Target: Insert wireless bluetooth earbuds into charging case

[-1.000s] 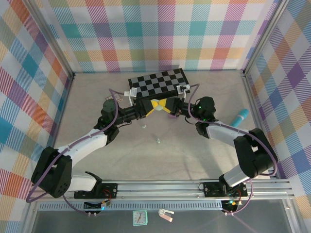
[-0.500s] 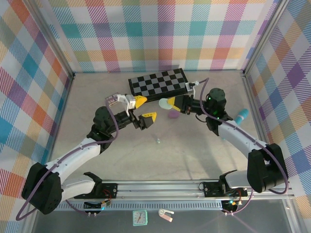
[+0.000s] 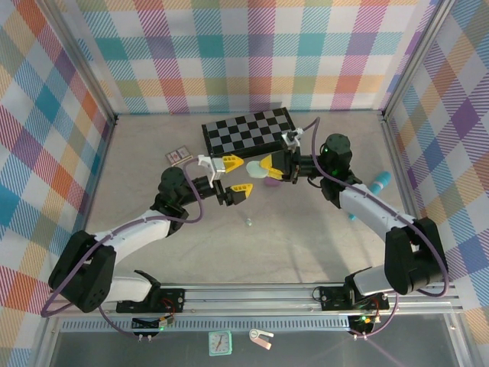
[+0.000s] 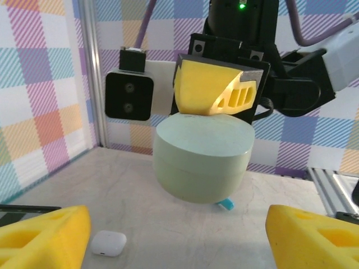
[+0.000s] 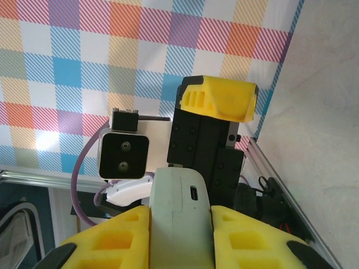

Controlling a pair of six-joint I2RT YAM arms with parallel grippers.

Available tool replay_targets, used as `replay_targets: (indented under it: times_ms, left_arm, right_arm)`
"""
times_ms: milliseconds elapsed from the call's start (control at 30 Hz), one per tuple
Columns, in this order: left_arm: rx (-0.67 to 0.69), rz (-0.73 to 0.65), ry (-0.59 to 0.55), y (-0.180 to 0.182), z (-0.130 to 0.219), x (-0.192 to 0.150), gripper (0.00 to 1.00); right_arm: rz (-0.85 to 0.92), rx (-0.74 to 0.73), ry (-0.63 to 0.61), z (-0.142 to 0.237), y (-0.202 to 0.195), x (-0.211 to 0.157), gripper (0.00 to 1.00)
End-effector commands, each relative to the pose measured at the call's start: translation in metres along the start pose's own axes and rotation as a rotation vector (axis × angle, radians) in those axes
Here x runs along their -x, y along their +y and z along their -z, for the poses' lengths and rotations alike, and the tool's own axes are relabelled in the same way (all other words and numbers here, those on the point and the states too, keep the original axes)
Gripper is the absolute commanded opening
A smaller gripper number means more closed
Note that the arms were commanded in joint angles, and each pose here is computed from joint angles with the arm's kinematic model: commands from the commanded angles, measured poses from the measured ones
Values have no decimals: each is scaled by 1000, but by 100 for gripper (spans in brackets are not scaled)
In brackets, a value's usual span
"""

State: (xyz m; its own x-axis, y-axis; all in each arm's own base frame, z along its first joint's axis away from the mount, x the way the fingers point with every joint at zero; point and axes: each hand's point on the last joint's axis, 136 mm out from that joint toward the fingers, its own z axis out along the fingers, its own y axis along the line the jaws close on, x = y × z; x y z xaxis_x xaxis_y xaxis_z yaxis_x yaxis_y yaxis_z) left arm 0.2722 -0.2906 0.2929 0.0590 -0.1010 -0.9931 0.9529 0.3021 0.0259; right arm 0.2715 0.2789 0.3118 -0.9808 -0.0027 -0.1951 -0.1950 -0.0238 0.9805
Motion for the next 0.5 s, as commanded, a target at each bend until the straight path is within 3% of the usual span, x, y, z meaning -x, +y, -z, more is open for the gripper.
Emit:
replay_targets:
  times_ms: [0, 467]
  left_arm:
    - [-110, -70, -80, -19, -8, 31, 78]
    - [-196, -62, -115, -33, -12, 39, 64]
  right_arm:
    - [55, 46, 43, -4, 23, -6, 7]
    - [55, 57, 53, -12, 26, -9, 5]
